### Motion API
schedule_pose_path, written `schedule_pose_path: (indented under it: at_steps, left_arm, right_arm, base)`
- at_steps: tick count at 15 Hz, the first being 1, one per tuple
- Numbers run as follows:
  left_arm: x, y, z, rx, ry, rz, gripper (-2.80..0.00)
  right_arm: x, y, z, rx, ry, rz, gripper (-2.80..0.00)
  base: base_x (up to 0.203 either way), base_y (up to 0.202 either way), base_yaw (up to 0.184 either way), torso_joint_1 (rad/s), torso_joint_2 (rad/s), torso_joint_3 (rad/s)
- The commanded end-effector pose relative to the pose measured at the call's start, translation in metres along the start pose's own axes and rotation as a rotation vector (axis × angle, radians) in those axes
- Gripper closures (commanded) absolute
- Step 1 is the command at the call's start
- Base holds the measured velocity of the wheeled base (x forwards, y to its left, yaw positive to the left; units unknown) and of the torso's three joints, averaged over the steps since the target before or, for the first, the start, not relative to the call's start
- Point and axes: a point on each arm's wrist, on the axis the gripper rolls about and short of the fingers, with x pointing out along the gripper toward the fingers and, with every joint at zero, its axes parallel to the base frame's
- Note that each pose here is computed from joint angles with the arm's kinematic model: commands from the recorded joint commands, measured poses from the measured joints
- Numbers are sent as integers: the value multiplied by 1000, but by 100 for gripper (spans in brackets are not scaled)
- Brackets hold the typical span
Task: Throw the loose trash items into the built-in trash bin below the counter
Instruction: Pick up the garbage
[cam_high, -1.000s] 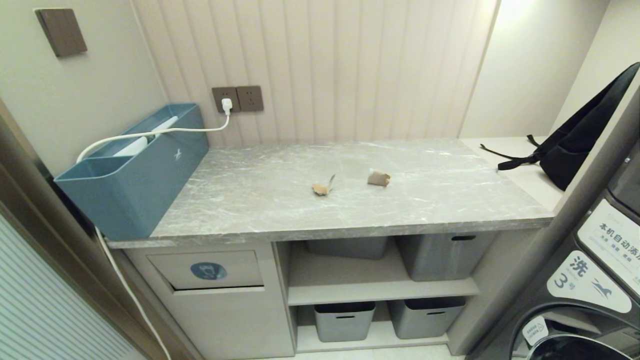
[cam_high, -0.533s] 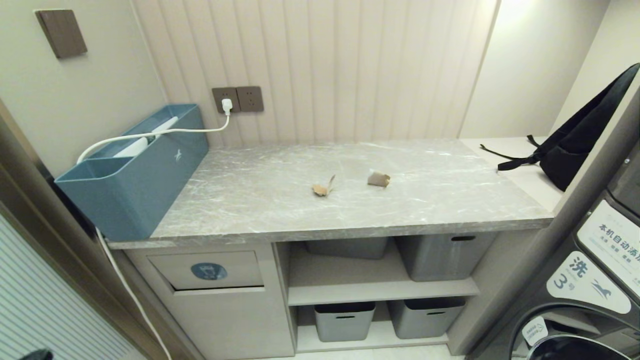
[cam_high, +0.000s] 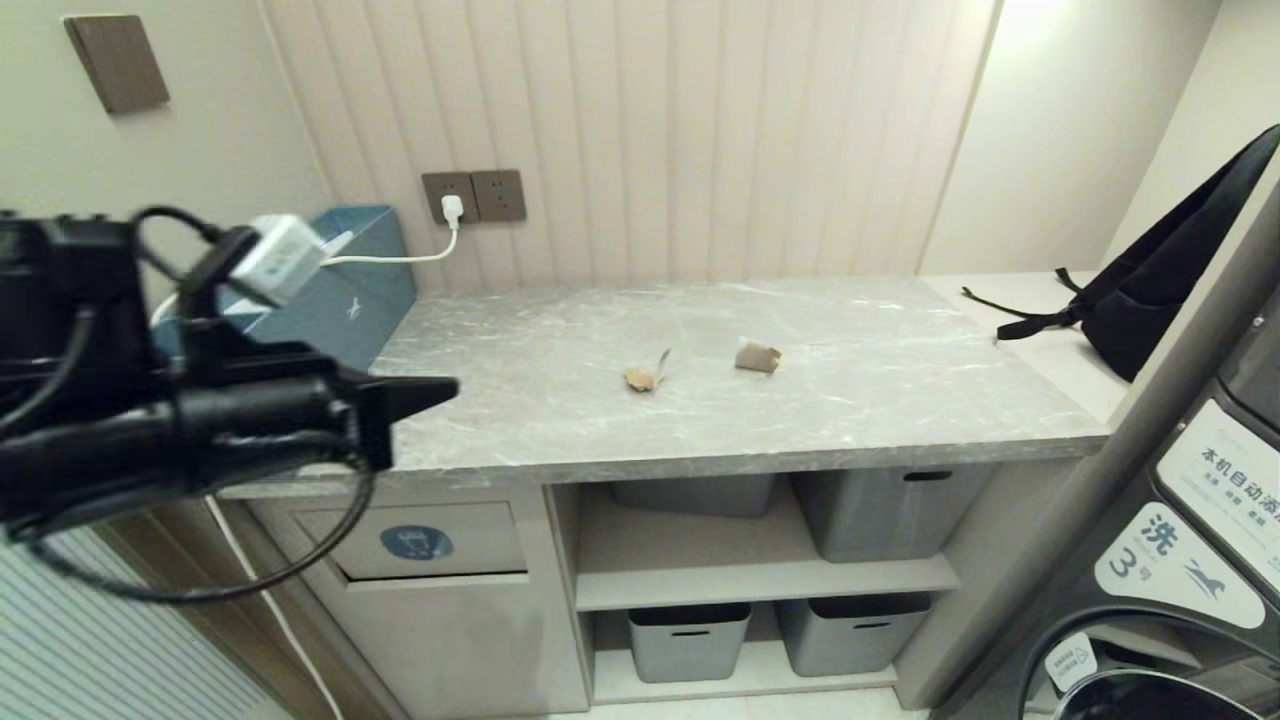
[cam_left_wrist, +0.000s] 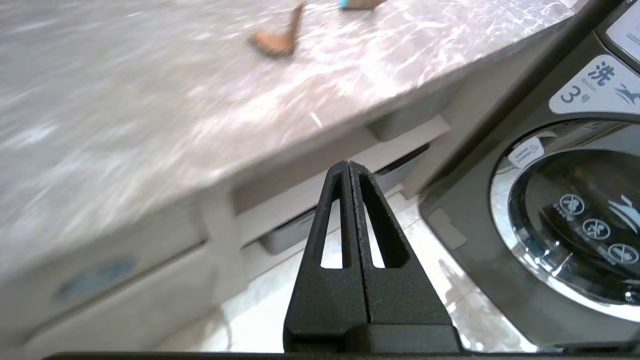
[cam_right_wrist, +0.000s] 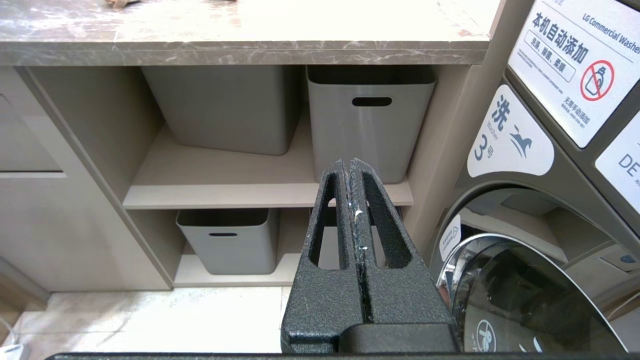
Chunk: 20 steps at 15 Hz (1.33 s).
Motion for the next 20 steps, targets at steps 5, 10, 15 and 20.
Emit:
schedule_pose_path:
  at_steps: [5, 10, 15, 20]
  left_arm:
    - [201, -13, -46, 12, 11, 19, 0]
    - [270, -7, -77, 67, -320, 47, 0]
    - [294, 5, -70, 139, -414, 79, -280]
    - [311, 12, -72, 208, -357, 112, -280]
  right_arm:
    - [0, 0, 0, -1, 1, 1, 0]
    - [0, 0, 0, -1, 1, 1, 0]
    - [0, 0, 0, -1, 1, 0, 0]
    - [0, 0, 0, -1, 1, 1, 0]
  base:
    - [0, 0, 0, 0, 0, 0]
    - [0, 0, 0, 0, 0, 0]
    - [0, 0, 0, 0, 0, 0]
    - [0, 0, 0, 0, 0, 0]
